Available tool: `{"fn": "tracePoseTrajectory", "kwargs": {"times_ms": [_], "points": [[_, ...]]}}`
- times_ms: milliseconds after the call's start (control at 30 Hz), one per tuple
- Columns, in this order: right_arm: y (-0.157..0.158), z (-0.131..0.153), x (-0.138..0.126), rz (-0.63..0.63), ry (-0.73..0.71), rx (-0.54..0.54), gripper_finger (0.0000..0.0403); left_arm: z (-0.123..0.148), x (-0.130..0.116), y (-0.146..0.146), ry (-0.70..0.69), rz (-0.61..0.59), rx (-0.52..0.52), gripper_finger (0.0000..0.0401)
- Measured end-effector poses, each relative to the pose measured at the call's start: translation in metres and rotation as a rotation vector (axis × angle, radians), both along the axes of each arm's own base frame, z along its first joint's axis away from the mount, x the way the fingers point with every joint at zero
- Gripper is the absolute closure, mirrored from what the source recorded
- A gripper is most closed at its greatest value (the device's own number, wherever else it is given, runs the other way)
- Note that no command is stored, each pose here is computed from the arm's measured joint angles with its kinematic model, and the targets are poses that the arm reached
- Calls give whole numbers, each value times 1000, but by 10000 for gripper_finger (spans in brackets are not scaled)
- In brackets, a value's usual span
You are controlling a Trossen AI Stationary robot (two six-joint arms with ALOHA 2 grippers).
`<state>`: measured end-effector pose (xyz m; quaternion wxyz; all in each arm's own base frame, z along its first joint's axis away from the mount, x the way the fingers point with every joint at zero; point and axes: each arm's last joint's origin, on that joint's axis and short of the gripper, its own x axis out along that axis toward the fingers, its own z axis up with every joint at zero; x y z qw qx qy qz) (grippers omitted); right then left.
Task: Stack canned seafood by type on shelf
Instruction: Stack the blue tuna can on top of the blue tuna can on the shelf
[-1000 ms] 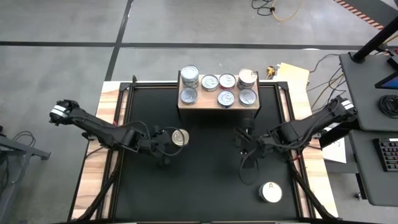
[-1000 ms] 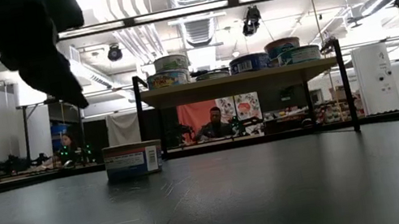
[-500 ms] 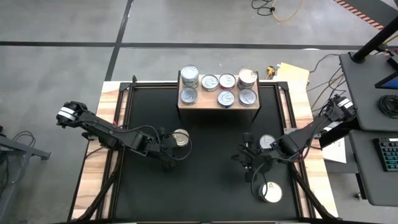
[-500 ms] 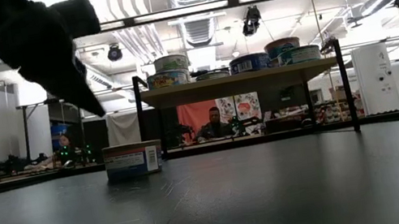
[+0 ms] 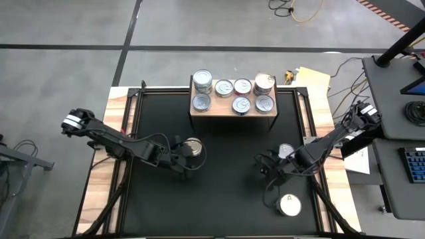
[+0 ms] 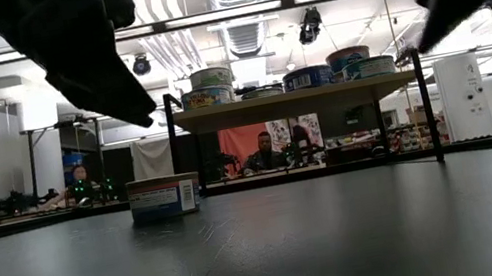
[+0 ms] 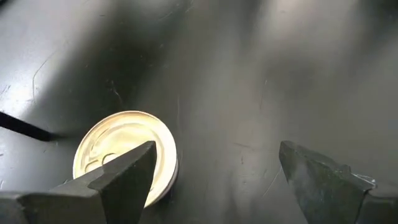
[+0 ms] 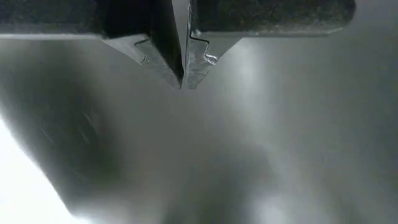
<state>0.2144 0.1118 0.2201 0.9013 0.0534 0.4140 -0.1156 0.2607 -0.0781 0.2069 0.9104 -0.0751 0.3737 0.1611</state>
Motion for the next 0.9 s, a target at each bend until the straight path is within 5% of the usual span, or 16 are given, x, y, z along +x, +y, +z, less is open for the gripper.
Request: {"fn": "tracePoseTrajectory", "kwargs": {"times_ms": [633,900], "points": [[-26,-15,-50,-766,362,147,390,-7,16,-6,-89,-1,-26,78],[-31,-16,-58,-879,383,113,390,-6,17,-4,-112,36,11,78]]}}
